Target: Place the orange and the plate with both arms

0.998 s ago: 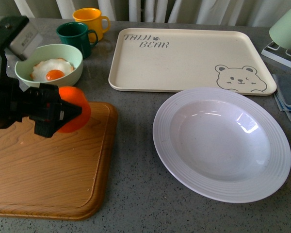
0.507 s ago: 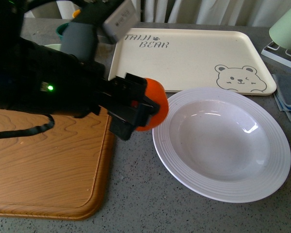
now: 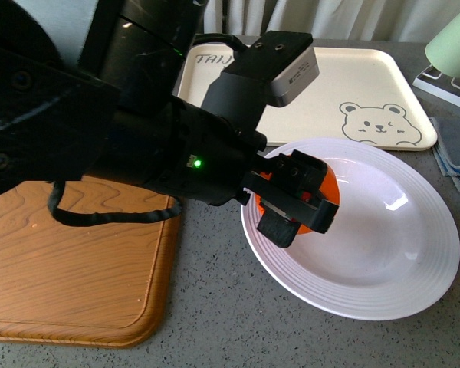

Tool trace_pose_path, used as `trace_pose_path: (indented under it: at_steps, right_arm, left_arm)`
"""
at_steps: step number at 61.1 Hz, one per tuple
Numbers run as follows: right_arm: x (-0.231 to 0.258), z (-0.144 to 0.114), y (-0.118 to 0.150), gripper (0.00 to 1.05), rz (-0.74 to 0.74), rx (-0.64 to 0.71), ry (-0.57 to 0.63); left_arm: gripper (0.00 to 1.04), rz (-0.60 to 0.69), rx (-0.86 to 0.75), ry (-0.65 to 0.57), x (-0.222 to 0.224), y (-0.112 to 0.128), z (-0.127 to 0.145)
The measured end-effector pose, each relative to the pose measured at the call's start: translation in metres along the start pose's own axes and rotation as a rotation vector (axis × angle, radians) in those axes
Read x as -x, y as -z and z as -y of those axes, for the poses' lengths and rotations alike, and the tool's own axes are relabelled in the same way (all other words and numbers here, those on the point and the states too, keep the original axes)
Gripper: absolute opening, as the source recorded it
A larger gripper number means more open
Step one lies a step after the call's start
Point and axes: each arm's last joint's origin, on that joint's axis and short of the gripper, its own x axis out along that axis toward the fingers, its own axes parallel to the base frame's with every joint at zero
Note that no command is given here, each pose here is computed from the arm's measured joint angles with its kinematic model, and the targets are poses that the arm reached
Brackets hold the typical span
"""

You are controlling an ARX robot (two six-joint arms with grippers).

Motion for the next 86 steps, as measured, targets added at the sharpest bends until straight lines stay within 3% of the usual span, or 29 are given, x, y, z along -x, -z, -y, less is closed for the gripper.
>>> trace_pose_path:
  at_steps: [23,39,53,66,68,76,79,82,86]
  right_arm:
    - [0.000,0.000,0.000,0.96,0.000,0.000,0.000]
    - [0.000,0.000,0.000,0.96,0.000,0.000,0.000]
    - [0.000,0.000,0.000,0.96,0.000,0.000,0.000]
    - [0.000,0.000,0.000,0.96,0.000,0.000,0.000]
    - [0.000,0.000,0.000,0.96,0.000,0.000,0.000]
    - [0.000,0.000,0.000,0.96,0.000,0.000,-0.003]
    - [0.000,0.000,0.000,0.96,0.000,0.000,0.000]
    - [0.000,0.000,0.000,0.96,0.000,0.000,0.003]
    - [0.000,0.000,0.000,0.96,0.000,0.000,0.002]
  left_arm:
    - [0.57,-0.009,0.024,0.024,-0.037,-0.010,0.005]
    - [0.98,0.019,0.042,0.022,-0.042,-0.014,0.011]
    - [0.96,0.056,0.073,-0.009,-0.026,-0.010,0.004]
    - [0.96,0.251,0.070,-0.113,0.044,-0.007,-0.018]
    - [0.95,0.282,0.076,-0.155,0.056,-0.004,-0.021]
    - [0.73,0.613,0.043,-0.808,0.116,0.022,-0.033]
    - [0.64,0.688,0.071,-0.968,0.148,0.033,-0.033]
    - [0.55,0.736,0.083,-1.046,0.172,0.039,-0.031]
    - [0.45,0.758,0.073,-1.053,0.185,0.046,-0.023]
